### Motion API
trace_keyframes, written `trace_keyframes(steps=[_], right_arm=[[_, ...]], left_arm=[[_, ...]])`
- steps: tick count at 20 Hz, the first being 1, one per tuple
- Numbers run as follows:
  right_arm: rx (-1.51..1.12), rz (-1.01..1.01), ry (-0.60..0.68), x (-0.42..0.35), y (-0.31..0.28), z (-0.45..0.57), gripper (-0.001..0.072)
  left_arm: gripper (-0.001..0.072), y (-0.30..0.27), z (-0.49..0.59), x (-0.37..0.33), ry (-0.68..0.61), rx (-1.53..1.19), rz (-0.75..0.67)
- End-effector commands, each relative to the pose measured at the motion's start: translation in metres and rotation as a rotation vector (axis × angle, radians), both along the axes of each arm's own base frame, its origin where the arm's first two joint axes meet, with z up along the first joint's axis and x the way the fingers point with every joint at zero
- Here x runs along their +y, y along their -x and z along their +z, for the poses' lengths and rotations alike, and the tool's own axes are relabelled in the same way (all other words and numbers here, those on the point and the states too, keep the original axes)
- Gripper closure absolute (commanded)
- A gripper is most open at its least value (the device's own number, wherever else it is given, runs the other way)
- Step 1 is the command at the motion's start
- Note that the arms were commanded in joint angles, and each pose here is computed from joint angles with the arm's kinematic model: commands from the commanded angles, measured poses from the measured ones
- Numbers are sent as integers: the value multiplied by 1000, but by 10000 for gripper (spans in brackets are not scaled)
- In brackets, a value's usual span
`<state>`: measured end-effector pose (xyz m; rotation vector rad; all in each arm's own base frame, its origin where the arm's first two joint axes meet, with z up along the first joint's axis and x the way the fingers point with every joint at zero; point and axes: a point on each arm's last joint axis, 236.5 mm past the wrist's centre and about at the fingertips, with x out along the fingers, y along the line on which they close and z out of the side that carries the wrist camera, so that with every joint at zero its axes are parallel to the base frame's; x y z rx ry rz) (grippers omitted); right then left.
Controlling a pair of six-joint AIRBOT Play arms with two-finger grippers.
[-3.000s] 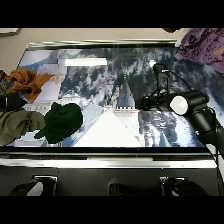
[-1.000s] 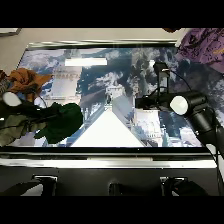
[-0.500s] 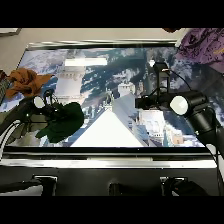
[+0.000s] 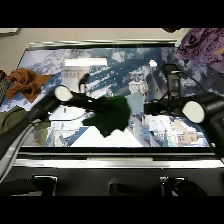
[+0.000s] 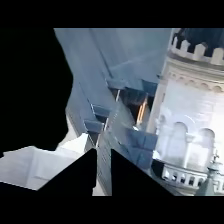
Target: Fold the clothes and pants, and hang the long-sleeved shirts on hangers.
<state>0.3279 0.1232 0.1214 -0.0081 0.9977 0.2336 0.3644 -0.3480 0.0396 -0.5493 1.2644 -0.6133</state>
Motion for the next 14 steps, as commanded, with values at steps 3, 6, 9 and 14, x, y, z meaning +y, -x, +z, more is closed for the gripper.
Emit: trace_keyframes(steps=[3,6,9,14], right_arm=[[13,-63,150,-49,29,14,430],[-2,-130,167,-68,19,10,346],[117,-331,-8,-113,16,-25,347],[306,-409,-695,-74,19,-105,346]], left_arm=[[423,9,-54,-65,31,105,66],[85,-10,-57,-26,8,159,95],[80,-35,-31,54,-33,136,97],[81,-49,-2,163,-77,141,181]])
